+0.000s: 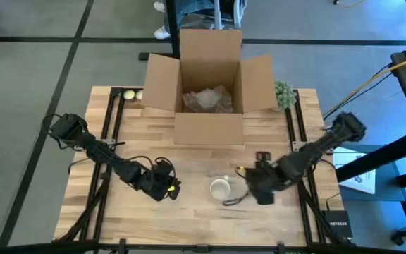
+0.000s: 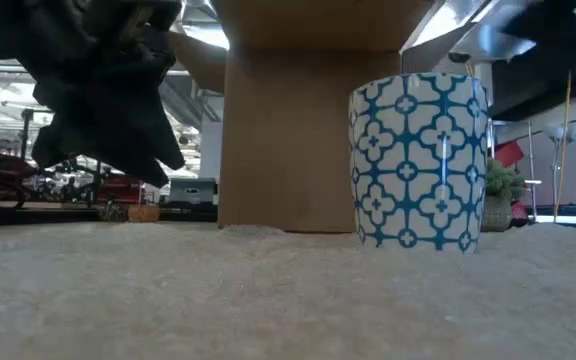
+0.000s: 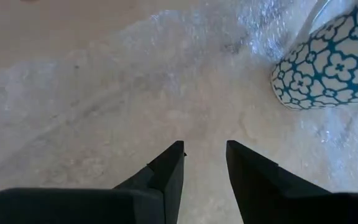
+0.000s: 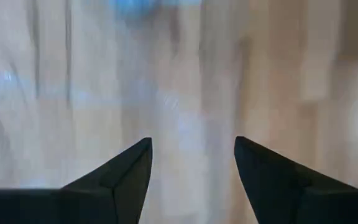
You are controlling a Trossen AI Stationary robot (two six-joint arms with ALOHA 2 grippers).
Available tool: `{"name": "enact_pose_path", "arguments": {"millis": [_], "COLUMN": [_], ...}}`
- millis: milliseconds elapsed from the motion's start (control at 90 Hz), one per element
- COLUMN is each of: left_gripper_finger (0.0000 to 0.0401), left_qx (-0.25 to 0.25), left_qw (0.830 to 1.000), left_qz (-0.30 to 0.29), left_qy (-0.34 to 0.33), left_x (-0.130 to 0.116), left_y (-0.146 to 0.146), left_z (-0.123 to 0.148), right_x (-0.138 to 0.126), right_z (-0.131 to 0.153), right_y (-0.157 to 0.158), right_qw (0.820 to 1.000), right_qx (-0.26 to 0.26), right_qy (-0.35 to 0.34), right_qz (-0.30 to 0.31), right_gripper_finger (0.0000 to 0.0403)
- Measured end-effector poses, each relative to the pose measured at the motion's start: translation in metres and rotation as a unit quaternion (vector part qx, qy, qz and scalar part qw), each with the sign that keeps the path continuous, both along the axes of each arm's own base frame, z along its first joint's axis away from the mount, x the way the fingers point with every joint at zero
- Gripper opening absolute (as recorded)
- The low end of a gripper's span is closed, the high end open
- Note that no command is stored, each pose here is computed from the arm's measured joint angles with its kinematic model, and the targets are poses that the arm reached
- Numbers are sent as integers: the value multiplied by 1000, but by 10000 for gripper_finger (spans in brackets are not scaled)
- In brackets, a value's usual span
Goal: Wrap mug
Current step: Wrap the mug with the bubble wrap
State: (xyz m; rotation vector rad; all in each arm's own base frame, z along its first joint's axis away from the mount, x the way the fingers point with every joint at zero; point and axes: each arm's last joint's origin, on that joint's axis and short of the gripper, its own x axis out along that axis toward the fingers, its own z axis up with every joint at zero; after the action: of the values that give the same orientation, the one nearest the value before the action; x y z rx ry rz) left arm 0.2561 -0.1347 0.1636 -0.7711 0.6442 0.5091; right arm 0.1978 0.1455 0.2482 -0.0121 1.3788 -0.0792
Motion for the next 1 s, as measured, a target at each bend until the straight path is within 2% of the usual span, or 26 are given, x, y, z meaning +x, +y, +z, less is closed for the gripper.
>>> {"name": "enact_pose_path", "arguments": {"millis": [89, 256, 389, 522, 656, 856, 911, 1000], "left_gripper_finger": [104, 104, 104, 104, 104, 104, 104, 104], "left_qx": [9, 26, 37, 38, 43, 56, 57, 57], "left_qw": [1000, 999, 998, 998, 997, 996, 996, 996], "left_qz": [-8, -29, -38, -36, -38, -50, -48, -47], "left_qy": [-6, -35, -39, -39, -41, -55, -57, -57], "left_x": [1, 6, 7, 8, 9, 14, 15, 15], "left_y": [0, -2, -3, -1, 0, 3, 4, 4], "left_z": [1, 6, 7, 7, 7, 10, 11, 11], "right_x": [-27, -65, -83, -88, -88, -80, -78, -74], "right_z": [-23, -62, -82, -98, -111, -111, -111, -112], "right_y": [7, 24, 28, 24, 17, 11, 9, 6], "right_qw": [999, 997, 996, 996, 996, 997, 998, 998], "right_qx": [20, 53, 60, 65, 56, 47, 44, 38], "right_qy": [21, 54, 60, 51, 47, 31, 26, 22], "right_qz": [-19, -8, -15, -29, -45, -50, -48, -40], "right_gripper_finger": [215, 215, 215, 206, 161, 20, 12, 36]}}
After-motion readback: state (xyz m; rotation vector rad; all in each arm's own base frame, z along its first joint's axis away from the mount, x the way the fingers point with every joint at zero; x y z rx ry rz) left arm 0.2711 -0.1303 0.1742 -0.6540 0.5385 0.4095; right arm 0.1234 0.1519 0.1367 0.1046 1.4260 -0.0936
